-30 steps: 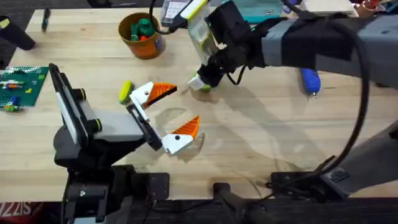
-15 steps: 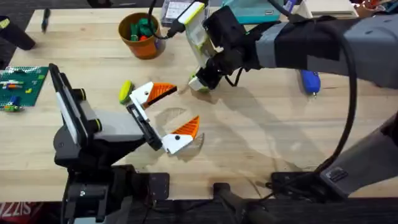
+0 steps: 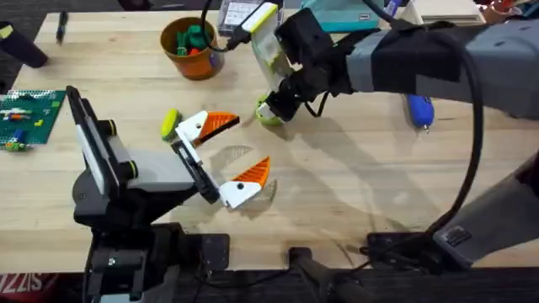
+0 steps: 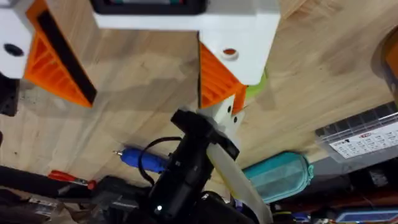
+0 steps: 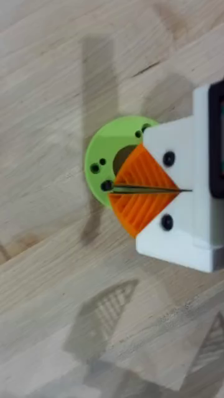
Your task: Pick up the gripper from the table and insert it into the empty holder that is missing its gripper. Then pick up a screw, insert it into the mounting hole, and use the screwdriver to tighten it. Finally, clean up the table by picking up the vegetable and placing it into the bucket.
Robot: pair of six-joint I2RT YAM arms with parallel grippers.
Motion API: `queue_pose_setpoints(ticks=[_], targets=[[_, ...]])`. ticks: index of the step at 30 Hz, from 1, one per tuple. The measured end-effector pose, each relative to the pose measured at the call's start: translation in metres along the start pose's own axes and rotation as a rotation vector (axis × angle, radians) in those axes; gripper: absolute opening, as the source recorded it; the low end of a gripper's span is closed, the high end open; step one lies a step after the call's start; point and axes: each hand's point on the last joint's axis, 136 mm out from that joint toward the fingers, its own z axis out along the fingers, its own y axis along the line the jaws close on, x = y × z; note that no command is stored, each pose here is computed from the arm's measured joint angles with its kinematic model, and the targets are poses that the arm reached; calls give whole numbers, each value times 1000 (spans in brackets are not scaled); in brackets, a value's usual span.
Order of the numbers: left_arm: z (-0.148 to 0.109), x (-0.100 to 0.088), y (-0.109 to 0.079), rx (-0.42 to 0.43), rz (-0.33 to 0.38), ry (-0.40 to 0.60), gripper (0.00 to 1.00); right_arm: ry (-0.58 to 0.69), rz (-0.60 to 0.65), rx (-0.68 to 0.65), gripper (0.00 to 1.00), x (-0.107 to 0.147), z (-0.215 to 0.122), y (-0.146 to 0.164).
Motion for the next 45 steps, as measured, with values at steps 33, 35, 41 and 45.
queue_pose_setpoints(ticks=[33, 35, 41, 45], targets=[[0, 0, 0, 0, 0, 0, 995, -78, -25, 22, 232, -21, -9, -3], [0, 0, 0, 0, 0, 0, 995, -68, -22, 19, 228, -18, -6, -3], [0, 0, 0, 0, 0, 0, 995, -56, -23, 13, 223, -15, -1, -1], [0, 0, 1, -4, 1, 0, 995, -51, -26, 8, 223, -14, 1, 2]])
